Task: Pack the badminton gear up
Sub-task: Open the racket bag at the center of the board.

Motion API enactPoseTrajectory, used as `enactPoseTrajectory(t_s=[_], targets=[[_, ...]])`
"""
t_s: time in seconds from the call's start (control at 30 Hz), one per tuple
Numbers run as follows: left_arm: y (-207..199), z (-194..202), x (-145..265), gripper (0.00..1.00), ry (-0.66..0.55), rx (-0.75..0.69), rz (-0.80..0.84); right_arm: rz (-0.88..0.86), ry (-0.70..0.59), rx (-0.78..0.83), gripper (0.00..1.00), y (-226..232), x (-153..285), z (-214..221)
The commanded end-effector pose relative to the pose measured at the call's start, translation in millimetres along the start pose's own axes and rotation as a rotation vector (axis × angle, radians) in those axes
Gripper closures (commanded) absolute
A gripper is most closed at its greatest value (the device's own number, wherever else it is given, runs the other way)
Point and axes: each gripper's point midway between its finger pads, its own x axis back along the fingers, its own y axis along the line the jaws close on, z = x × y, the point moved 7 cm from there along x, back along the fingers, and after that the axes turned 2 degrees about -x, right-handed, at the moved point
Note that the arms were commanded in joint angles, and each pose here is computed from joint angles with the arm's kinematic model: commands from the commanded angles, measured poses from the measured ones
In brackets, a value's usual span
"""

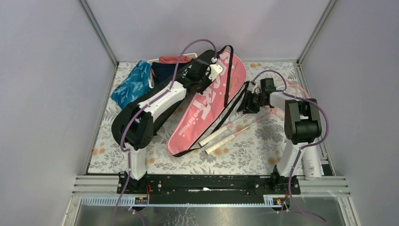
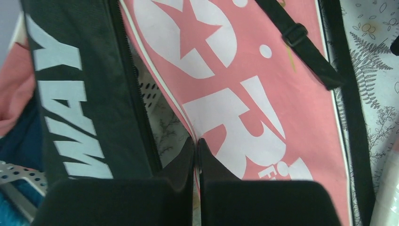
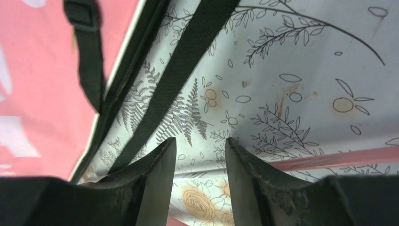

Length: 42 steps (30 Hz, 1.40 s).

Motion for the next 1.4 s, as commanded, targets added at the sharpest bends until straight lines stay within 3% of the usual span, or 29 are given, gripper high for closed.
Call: enactPoseTrajectory(t_s=[0.0,0.2,0.3,0.4,0.53,0.77,1.07,1.3,1.37], targets=[[22,-35,36,1.0,-0.129,-0.08,-0.076,0.055,0.034,0.048,0.49,1,12,6],[11,-37,59,1.0,-0.182,-0.07,0.025,-0.112,-0.006,0.097,0.39,26,21,-8],[-3,-39,70,1.0,-0.22,-0.024,0.129,-0.224,-0.031,0.093,0.27,41,25,-11],[-16,-43,79,1.0,-0.255,0.045,0.234,-0.316,-0.048,0.082,0.16,52,30,-12],[-28,-42,78,1.0,-0.264,0.175,0.299,-0.417,-0.06,0.048,0.09,63,33,-11],[-19,-41,76,1.0,-0.285,0.33,0.256,-0.405,-0.07,0.016,0.07,56,31,-7],[53,-11,93,1.0,-0.365,0.518,0.085,-0.369,-0.154,0.035,0.07,56,44,-19],[64,36,81,1.0,-0.308,0.457,-0.016,-0.357,-0.148,0.031,0.07,54,41,-23],[60,49,67,0.96,-0.265,0.433,-0.004,-0.351,-0.144,0.03,0.08,53,39,-22]])
